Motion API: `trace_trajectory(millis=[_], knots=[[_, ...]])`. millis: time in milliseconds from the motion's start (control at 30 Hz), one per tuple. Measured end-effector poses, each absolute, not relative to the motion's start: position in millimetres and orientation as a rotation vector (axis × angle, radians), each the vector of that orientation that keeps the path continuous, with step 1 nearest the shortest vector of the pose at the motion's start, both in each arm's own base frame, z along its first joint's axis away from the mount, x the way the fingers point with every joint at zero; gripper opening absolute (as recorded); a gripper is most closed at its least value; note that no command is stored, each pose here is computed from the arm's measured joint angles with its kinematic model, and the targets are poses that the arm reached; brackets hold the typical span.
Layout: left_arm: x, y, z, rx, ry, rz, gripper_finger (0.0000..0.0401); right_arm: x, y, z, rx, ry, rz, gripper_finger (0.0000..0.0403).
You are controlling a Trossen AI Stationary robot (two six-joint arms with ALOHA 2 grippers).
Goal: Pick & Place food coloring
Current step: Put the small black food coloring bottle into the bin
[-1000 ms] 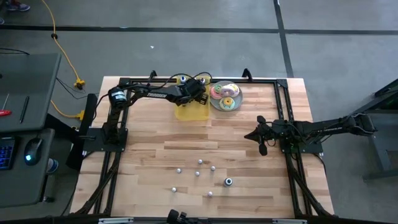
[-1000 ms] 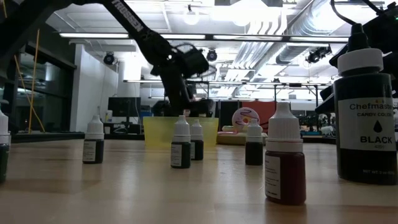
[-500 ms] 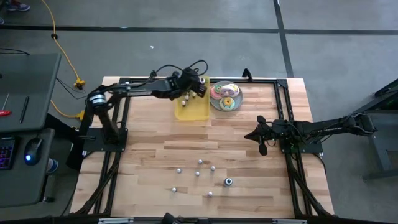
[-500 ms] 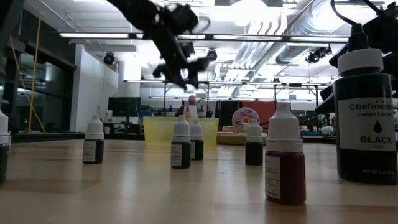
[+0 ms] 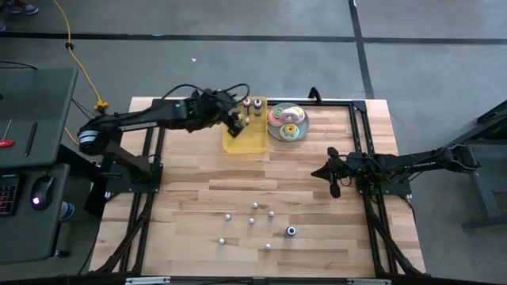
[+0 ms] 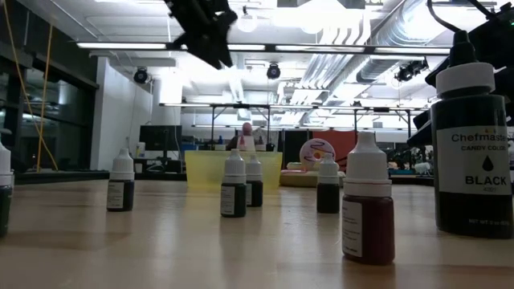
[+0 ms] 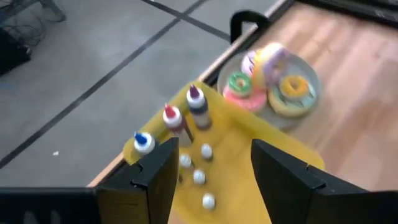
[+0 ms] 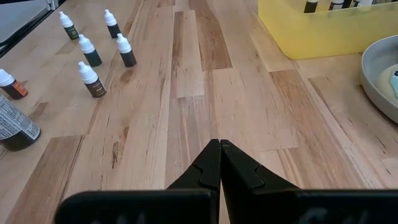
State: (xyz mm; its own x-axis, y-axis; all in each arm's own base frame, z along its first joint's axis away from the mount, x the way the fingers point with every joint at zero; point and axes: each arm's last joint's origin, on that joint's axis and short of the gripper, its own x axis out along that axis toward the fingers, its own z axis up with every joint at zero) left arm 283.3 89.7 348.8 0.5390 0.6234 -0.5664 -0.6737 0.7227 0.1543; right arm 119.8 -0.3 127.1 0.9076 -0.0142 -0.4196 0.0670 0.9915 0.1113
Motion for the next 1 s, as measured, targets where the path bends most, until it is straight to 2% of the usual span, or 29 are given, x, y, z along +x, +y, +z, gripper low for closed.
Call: trace_trajectory(millis=[100,267,533,733,1000], knots=[[267,75,351,-0.067,0.654,0.728,0.0195,120,0,127,0.124,0.432,-0.042,0.0000],[237,49,334,-0.107,0.600,0.562,0.0195,120,0,127,0.124,0.432,-0.042,0.0000],[199,18,302,-0.198,0.616,0.111,0.0195,120,0,127,0.124,0.432,-0.042,0.0000],[191,4,294,-0.177,0.681,-0.137,0.0195,120,0,127,0.124,0.432,-0.042,0.0000],[200,-11,277,-0.110,0.811,-0.277,0.0195,120,0,127,0.124,0.431,-0.042,0.0000]])
